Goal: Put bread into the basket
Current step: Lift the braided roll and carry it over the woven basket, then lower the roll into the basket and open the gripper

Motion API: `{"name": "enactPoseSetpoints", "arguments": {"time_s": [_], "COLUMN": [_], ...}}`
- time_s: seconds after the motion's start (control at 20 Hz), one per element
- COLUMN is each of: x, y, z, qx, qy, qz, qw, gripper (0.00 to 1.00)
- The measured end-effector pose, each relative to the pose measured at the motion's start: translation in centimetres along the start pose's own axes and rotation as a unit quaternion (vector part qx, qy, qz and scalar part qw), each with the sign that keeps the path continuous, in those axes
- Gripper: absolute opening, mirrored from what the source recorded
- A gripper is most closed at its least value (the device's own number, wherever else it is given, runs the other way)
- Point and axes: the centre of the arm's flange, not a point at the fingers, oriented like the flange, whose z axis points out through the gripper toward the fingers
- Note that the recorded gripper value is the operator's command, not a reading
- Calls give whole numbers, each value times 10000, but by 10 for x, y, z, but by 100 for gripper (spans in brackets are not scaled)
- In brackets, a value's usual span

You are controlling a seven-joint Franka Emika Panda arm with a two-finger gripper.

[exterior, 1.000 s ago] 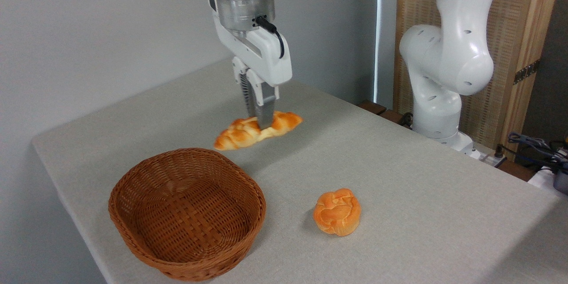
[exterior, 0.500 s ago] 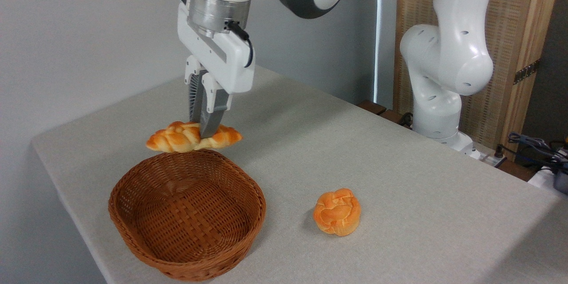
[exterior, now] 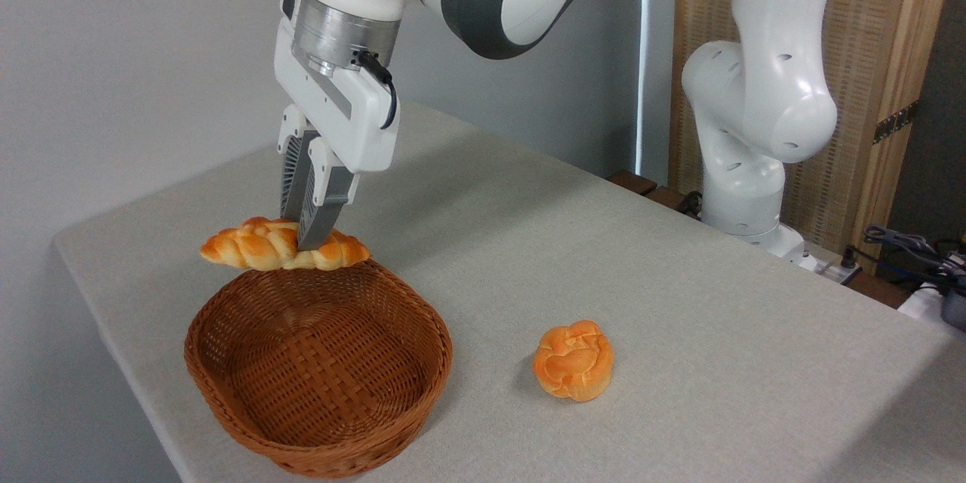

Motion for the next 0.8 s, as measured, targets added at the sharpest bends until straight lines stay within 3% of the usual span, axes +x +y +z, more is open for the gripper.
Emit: {"name": "enactPoseSetpoints", "arguments": {"time_s": [0.2, 0.25, 0.8], "x": [0, -1, -1], "y": [0, 0, -1], "z": [4, 5, 6], "qx": [-11, -14, -15], "qy": [-29, -35, -40], "qz": [-4, -5, -6], "qw": [10000, 10000, 10000], "gripper": [82, 98, 100]}}
